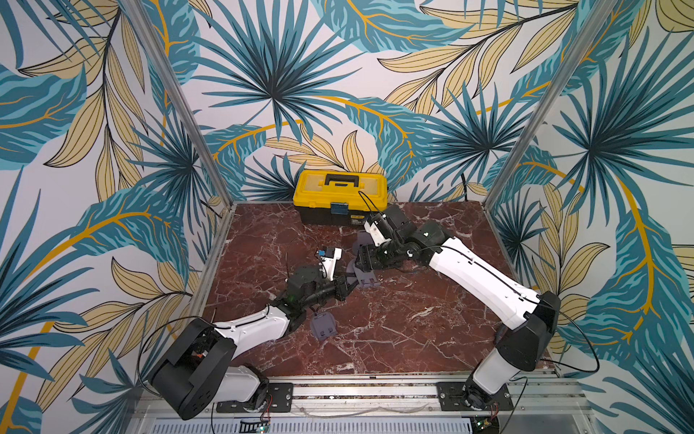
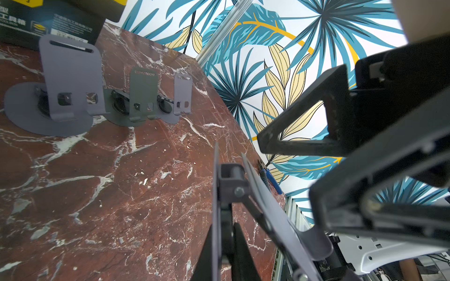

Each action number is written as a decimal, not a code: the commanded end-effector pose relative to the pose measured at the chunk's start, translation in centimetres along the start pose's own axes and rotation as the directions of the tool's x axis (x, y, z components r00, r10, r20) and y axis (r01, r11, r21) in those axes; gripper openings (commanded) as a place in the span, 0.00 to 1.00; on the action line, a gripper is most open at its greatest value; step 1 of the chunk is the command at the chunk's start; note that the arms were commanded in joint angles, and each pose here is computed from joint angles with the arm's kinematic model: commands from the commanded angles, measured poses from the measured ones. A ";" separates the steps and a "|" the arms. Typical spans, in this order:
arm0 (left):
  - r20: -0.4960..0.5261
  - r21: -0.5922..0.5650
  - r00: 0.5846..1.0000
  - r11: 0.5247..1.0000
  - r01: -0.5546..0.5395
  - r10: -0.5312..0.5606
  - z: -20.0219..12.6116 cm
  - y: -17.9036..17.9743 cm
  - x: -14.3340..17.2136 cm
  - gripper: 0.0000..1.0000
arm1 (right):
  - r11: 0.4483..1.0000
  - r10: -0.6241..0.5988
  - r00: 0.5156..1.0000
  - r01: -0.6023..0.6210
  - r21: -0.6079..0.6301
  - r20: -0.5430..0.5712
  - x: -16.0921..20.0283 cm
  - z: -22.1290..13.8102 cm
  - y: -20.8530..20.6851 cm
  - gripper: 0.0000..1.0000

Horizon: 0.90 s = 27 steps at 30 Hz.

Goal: Open the phone stand

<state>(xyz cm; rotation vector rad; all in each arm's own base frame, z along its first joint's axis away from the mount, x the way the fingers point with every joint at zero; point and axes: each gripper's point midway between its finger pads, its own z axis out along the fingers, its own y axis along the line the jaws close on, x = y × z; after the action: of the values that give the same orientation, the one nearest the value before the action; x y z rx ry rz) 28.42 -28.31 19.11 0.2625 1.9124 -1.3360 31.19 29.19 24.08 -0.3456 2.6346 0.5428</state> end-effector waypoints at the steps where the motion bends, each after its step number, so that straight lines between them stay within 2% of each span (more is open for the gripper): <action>1: 0.042 0.043 0.999 0.999 -0.031 0.030 0.2 -1.4 -1.6 0.00 | 0.999 -0.008 0.999 0.011 0.049 -0.052 0.6 1.2 -0.9 0.71; 27: 0.038 0.048 0.999 0.998 -0.034 0.032 0.3 -1.5 -1.6 0.00 | 0.999 -0.028 0.994 0.030 0.024 -0.106 0.9 2.7 0.6 0.74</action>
<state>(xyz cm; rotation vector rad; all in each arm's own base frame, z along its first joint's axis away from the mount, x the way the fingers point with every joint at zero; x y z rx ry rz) 28.46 -28.34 18.78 0.2548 1.9254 -1.3382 31.66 30.60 21.89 -0.3882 2.7079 0.4992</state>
